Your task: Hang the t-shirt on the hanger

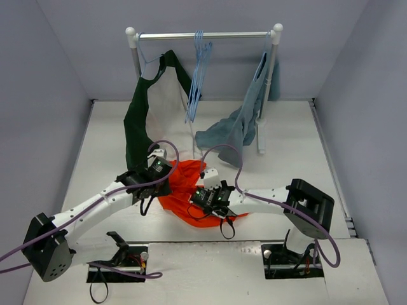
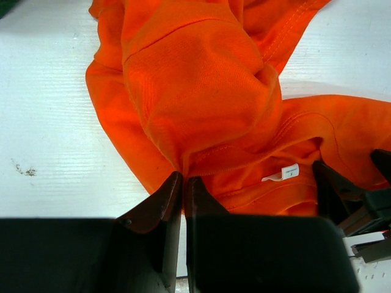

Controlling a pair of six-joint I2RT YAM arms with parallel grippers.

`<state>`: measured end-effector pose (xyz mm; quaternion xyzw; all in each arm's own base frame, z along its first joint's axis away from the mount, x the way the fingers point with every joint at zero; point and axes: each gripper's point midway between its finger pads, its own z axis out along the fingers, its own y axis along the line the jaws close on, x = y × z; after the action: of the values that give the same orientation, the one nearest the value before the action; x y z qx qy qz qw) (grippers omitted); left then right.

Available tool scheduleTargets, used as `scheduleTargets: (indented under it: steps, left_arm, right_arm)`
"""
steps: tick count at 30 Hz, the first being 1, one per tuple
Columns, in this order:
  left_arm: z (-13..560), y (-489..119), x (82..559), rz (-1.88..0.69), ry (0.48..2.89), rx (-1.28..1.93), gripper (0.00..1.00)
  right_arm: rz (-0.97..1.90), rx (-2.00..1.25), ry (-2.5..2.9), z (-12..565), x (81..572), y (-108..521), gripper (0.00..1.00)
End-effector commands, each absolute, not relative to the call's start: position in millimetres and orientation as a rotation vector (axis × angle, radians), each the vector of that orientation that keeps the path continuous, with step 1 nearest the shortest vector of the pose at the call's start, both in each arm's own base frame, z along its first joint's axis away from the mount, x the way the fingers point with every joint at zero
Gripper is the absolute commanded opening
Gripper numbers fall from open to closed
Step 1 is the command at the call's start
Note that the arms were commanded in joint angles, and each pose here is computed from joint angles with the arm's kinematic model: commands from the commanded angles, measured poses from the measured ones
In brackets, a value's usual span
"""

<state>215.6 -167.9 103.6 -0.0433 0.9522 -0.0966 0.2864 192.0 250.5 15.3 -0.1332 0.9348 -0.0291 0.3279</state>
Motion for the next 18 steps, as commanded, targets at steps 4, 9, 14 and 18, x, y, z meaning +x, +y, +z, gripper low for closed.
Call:
scheduleTargets:
  steps: [4,9,14,18]
  left_arm:
    - [112,-170,222,-0.284,2.489,-0.129,0.00]
    - [111,-171,222,-0.284,2.493,-0.129,0.00]
    - [115,-171,224,-0.283,2.483,-0.121,0.00]
    - [122,-173,227,-0.296,2.469,-0.122,0.00]
  right_arm:
    - [-0.074,-0.220,2.384,38,202,232,0.47]
    - [-0.059,-0.193,2.362,47,206,230,0.28]
    - [-0.046,-0.185,2.339,58,211,232,0.11]
    - [-0.040,-0.188,2.329,65,213,232,0.00]
